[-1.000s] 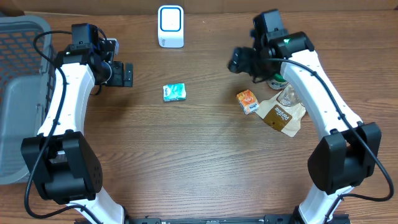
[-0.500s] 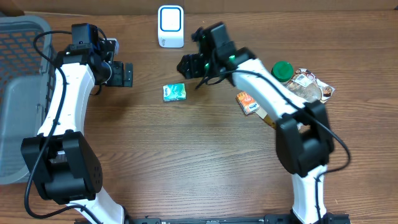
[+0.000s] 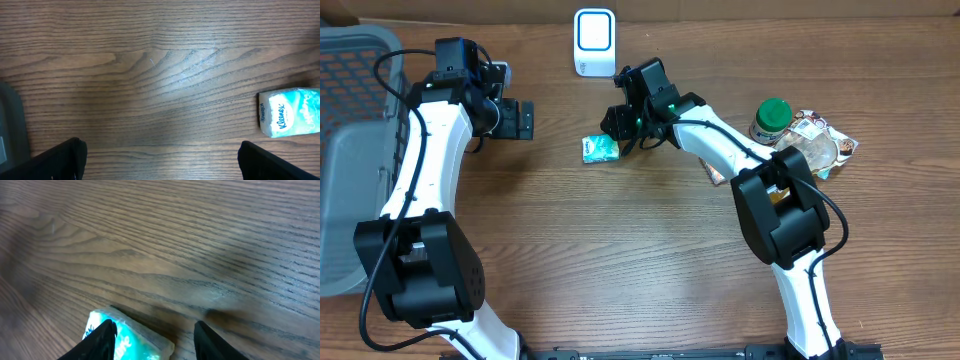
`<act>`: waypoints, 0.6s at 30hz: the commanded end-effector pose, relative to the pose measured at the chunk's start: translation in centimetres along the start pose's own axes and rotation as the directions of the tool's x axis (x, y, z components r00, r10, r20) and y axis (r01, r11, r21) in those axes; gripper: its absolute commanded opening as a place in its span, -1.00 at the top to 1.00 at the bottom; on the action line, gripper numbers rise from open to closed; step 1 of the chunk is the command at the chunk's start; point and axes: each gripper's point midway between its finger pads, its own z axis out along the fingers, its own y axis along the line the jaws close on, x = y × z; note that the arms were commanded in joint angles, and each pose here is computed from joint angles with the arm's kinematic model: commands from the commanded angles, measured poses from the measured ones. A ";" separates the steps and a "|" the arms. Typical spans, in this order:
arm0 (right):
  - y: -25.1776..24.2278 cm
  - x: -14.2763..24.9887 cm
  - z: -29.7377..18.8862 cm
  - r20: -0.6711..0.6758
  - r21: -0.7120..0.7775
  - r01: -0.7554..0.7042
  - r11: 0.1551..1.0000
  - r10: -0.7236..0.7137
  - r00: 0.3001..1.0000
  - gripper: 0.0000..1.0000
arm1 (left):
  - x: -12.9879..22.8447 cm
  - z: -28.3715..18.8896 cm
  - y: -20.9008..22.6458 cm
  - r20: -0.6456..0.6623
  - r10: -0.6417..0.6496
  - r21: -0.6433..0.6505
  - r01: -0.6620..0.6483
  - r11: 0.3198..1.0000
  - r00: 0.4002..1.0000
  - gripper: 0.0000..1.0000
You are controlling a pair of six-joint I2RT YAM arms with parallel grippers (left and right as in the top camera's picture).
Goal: Scan the item barcode
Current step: 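Move the right gripper over the teal tissue pack, then close the right gripper on the teal tissue pack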
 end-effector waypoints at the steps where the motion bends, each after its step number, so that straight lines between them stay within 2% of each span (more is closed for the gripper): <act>1: 1.1 0.2 0.5 0.002 -0.003 0.025 1.000 -0.025 1.000 0.07 | -0.5 -0.5 -0.1 0.020 0.011 0.008 -0.012 1.000 1.000 -0.99; 10: 0.1 2.1 2.5 -0.036 0.065 0.031 0.997 -0.029 0.999 0.12 | -0.5 -0.5 -0.1 0.019 0.011 0.008 -0.012 1.000 1.000 -0.99; 18: -1.0 2.4 0.0 -0.101 0.093 -0.026 0.995 0.035 0.994 0.46 | -0.5 -0.5 -0.1 0.020 0.011 0.008 -0.012 1.000 1.000 -0.99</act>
